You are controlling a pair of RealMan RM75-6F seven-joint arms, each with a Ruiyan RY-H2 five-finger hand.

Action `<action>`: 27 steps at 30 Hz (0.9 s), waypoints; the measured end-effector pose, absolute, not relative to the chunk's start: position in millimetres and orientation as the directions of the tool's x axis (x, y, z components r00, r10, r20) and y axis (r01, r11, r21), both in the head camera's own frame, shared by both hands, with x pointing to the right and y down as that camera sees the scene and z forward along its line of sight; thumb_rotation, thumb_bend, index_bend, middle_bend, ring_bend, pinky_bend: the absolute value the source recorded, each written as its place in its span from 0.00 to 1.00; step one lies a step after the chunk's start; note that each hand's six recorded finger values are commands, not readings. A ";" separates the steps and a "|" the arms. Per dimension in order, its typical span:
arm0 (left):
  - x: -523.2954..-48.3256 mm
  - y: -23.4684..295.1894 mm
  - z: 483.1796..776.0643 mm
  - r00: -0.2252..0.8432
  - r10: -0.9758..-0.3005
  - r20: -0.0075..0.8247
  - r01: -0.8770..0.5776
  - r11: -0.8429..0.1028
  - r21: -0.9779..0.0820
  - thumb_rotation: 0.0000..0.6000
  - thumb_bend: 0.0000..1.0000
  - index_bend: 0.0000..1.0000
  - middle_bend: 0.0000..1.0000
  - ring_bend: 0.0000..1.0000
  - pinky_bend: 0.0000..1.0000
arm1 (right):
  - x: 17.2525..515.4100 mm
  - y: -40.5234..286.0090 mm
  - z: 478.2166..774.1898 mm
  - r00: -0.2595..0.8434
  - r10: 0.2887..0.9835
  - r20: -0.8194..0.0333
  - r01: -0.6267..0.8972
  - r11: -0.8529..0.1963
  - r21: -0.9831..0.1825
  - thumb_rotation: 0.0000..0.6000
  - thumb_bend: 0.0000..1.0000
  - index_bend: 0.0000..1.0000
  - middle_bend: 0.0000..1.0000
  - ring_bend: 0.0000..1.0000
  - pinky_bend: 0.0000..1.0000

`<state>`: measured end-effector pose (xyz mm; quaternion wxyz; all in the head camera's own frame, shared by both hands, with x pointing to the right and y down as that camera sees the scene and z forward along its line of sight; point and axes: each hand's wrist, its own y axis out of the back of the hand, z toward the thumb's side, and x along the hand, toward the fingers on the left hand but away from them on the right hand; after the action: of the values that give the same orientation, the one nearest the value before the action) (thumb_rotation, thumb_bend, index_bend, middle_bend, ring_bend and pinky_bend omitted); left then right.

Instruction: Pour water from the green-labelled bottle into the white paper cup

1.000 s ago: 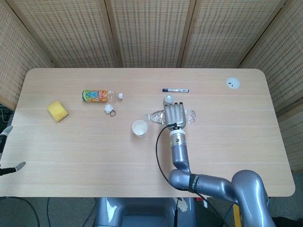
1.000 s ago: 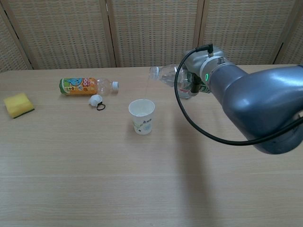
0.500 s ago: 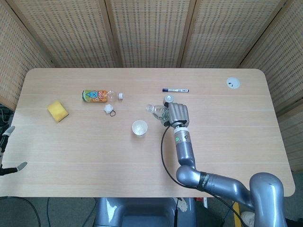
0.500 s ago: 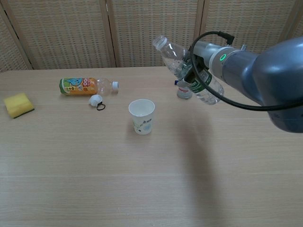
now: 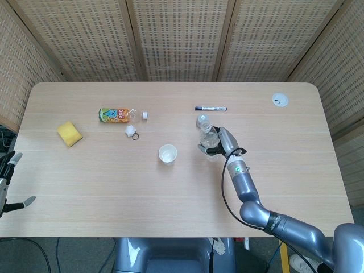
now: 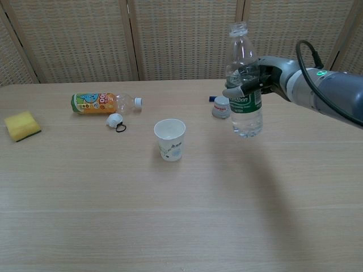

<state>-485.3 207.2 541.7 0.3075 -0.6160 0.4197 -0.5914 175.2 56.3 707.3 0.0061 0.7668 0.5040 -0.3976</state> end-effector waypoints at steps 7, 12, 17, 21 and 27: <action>-483.1 207.7 544.8 -0.050 -0.878 0.477 -0.146 -0.466 -0.873 1.00 0.05 0.00 0.00 0.00 0.00 | 188.2 63.7 720.1 0.165 0.822 -0.545 0.828 -0.416 -0.376 1.00 0.68 0.59 0.63 0.57 0.44; -483.6 207.5 546.0 -0.055 -0.876 0.479 -0.143 -0.468 -0.872 1.00 0.05 0.00 0.00 0.00 0.00 | 191.4 74.8 737.2 0.139 0.843 -0.519 0.814 -0.396 -0.425 1.00 0.68 0.59 0.62 0.57 0.43; -483.6 207.6 547.4 -0.057 -0.874 0.482 -0.139 -0.471 -0.871 1.00 0.05 0.00 0.00 0.00 0.00 | 186.3 83.4 749.9 0.139 0.848 -0.512 0.781 -0.412 -0.470 1.00 0.68 0.59 0.62 0.57 0.43; -484.0 207.6 549.3 -0.061 -0.871 0.488 -0.136 -0.477 -0.868 1.00 0.05 0.00 0.00 0.00 0.00 | 181.4 88.7 757.3 0.138 0.843 -0.519 0.770 -0.422 -0.479 1.00 0.68 0.59 0.62 0.56 0.43; -484.3 207.4 549.2 -0.064 -0.870 0.489 -0.138 -0.478 -0.868 1.00 0.05 0.00 0.00 0.00 0.00 | 180.3 92.9 764.7 0.123 0.834 -0.538 0.793 -0.408 -0.452 1.00 0.58 0.59 0.59 0.46 0.43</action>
<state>-484.3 207.4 549.2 0.3037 -0.6130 0.4111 -0.6025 180.3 92.9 764.7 -0.0267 0.7487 0.5434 -0.3788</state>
